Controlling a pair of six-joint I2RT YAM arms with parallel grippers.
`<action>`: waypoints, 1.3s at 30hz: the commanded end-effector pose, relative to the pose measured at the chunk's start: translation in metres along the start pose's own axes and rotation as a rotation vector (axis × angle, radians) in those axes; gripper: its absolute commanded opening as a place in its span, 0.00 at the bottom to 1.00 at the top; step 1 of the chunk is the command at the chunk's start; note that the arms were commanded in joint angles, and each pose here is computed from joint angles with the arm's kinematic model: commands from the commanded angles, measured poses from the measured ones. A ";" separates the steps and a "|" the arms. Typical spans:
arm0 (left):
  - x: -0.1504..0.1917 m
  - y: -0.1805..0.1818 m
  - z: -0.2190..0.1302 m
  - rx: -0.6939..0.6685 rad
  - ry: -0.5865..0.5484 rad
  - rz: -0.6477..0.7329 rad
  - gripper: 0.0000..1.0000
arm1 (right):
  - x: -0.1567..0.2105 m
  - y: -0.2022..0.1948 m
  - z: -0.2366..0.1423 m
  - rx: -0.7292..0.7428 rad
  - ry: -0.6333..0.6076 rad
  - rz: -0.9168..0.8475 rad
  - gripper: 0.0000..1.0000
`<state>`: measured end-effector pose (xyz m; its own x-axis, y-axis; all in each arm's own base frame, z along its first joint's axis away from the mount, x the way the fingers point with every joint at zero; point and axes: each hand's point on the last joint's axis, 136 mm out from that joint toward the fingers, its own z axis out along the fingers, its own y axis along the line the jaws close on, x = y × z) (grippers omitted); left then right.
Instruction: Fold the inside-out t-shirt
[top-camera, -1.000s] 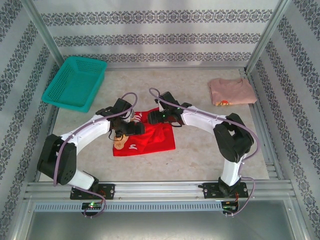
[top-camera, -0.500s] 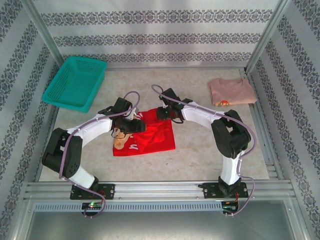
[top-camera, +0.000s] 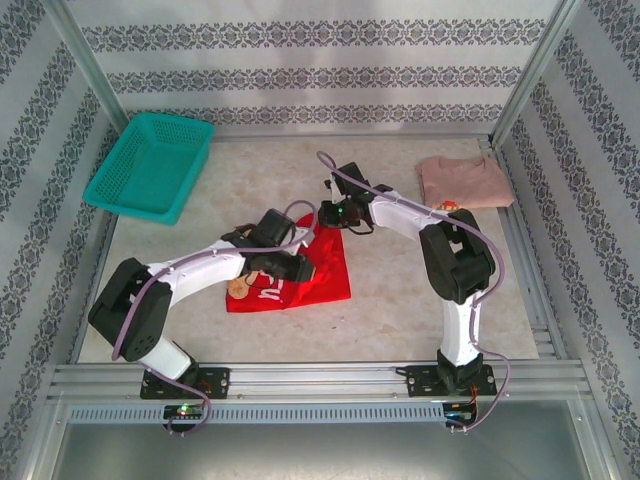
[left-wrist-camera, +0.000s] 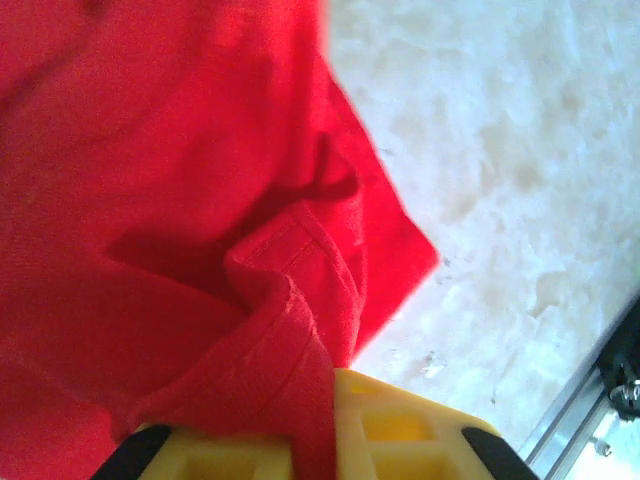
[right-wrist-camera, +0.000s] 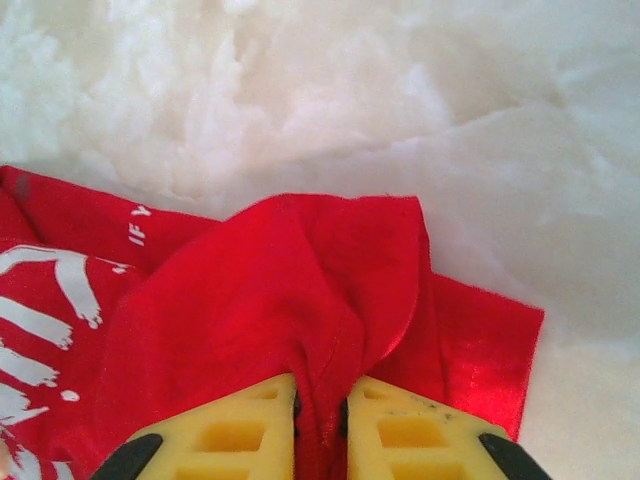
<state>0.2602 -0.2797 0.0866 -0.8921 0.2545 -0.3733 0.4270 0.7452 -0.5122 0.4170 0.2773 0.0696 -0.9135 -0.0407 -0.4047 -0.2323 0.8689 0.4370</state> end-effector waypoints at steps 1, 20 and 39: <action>-0.021 -0.024 0.013 0.011 -0.054 0.121 0.14 | -0.005 0.005 0.005 -0.082 0.036 0.040 0.21; -0.053 -0.068 -0.003 -0.018 -0.172 0.254 0.76 | -0.040 -0.038 -0.060 -0.178 -0.035 0.099 0.57; -0.051 0.168 -0.071 -0.293 -0.156 -0.434 0.78 | 0.114 0.026 -0.064 -0.096 0.064 0.007 0.52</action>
<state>0.3638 -0.1315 0.0735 -0.9296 -0.1784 -0.3226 -0.0302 0.9090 -0.4156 0.2673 0.2508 0.0809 -0.9490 -0.0905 -0.3020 -0.2447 0.8152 0.5249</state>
